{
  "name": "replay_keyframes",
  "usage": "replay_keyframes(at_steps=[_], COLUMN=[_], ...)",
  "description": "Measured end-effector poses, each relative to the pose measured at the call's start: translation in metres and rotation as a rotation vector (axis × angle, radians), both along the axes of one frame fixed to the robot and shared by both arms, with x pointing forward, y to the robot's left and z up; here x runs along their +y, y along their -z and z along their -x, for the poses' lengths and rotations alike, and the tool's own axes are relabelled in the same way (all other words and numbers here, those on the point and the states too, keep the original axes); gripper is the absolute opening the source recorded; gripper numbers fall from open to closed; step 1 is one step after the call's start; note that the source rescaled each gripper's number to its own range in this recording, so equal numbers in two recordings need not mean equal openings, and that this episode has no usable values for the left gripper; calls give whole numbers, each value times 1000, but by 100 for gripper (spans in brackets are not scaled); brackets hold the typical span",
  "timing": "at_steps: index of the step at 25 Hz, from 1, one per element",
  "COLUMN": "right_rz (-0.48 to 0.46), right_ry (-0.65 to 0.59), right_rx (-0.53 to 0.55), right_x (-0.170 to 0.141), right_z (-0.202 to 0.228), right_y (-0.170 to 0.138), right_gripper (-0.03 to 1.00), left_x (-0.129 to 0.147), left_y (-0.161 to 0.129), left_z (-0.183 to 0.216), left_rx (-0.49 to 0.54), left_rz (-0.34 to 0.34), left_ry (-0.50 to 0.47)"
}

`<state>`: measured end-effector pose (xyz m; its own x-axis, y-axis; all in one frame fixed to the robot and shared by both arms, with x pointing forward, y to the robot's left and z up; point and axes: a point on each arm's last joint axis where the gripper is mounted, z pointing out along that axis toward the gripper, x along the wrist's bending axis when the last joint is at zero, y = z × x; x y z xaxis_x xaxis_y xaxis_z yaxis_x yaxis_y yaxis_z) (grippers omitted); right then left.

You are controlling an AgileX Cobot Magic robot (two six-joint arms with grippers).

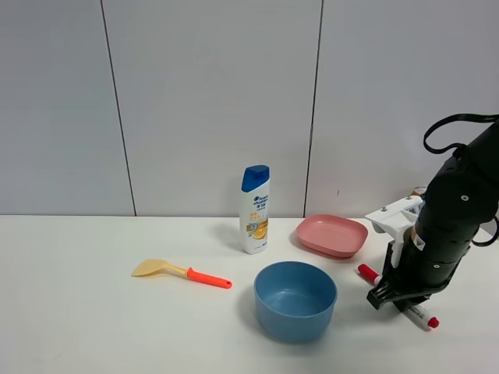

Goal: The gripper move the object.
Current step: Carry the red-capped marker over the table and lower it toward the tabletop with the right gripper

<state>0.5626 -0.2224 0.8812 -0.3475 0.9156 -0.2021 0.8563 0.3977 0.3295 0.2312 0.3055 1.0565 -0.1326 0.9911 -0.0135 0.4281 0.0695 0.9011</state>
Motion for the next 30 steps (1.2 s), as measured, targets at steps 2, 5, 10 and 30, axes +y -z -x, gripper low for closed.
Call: replay_keyframes(at_steps=[2,5,10,30], right_rz=[-3,-23,-98,-280], right_ry=[-11,-16,-23,-761], right_rx=[-37,-112,-194,-230], right_x=[1,6,19,170], right_z=[1,6,29,70], right_y=[-16,-47,-102,-229], right_gripper=[0,0,0,0], left_x=[0,0,0,0], left_y=[0,0,0,0], left_z=[0,0,0,0], left_rx=[0,0,0,0], left_rz=[0,0,0,0], left_ry=[0,0,0,0])
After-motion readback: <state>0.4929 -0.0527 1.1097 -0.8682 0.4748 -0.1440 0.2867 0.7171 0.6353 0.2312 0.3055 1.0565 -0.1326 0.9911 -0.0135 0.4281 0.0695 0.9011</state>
